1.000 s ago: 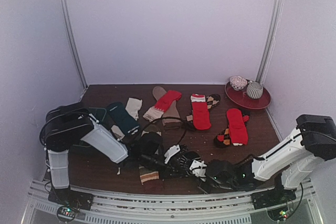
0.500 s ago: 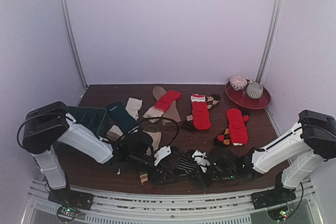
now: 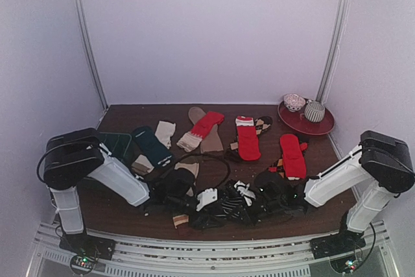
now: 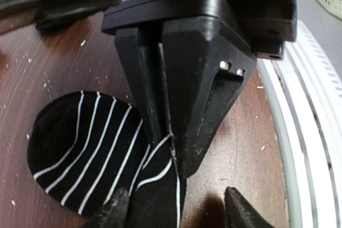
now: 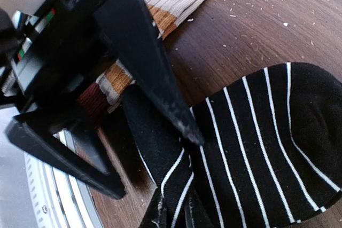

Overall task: Roll the socks
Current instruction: Roll a pair of socks at the center of the board.

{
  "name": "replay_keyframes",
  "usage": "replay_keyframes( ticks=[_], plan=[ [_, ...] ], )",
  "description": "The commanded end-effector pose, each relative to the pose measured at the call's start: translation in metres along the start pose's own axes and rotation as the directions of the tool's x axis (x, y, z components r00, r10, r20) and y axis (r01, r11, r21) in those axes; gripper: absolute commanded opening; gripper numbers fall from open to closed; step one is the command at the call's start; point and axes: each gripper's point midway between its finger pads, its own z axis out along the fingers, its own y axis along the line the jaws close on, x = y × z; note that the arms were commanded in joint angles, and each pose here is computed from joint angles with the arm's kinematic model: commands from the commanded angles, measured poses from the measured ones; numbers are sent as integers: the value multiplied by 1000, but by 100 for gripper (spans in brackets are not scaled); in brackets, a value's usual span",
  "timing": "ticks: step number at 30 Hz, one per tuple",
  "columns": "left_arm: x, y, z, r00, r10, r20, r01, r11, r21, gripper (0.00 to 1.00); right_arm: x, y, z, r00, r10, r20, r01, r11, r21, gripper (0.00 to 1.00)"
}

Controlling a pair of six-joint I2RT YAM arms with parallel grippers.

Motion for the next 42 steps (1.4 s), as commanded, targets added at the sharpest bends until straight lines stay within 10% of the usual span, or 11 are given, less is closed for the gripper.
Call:
replay_keyframes(
  ticks=[1, 7, 12, 22, 28, 42],
  plan=[
    [-9, 3, 8, 998, 51, 38, -51, 999, -5, 53, 88, -31, -4, 948, 116, -296, -87, 990, 108, 0],
    [-7, 3, 10, 999, 19, 37, -19, 1000, 0, 35, 92, -34, -4, 944, 118, -307, -86, 990, 116, 2],
    [-1, 2, 14, 1000, -24, 6, 24, 1000, 16, 0, 87, -33, -5, 949, 111, -295, -80, 990, 117, 5],
    [32, 3, 16, 964, -229, -135, 231, 973, -1, 0, 23, -31, -34, 996, -79, -39, 85, 976, 202, 38],
    [50, 10, 13, 927, -333, -173, 338, 941, -1, 0, -25, -1, -74, 889, -408, 207, 334, 888, 317, 43],
    [61, 5, 16, 915, -351, -197, 367, 929, 47, 0, -21, 9, -37, 834, -539, 118, 489, 820, 297, 42]
  ],
)
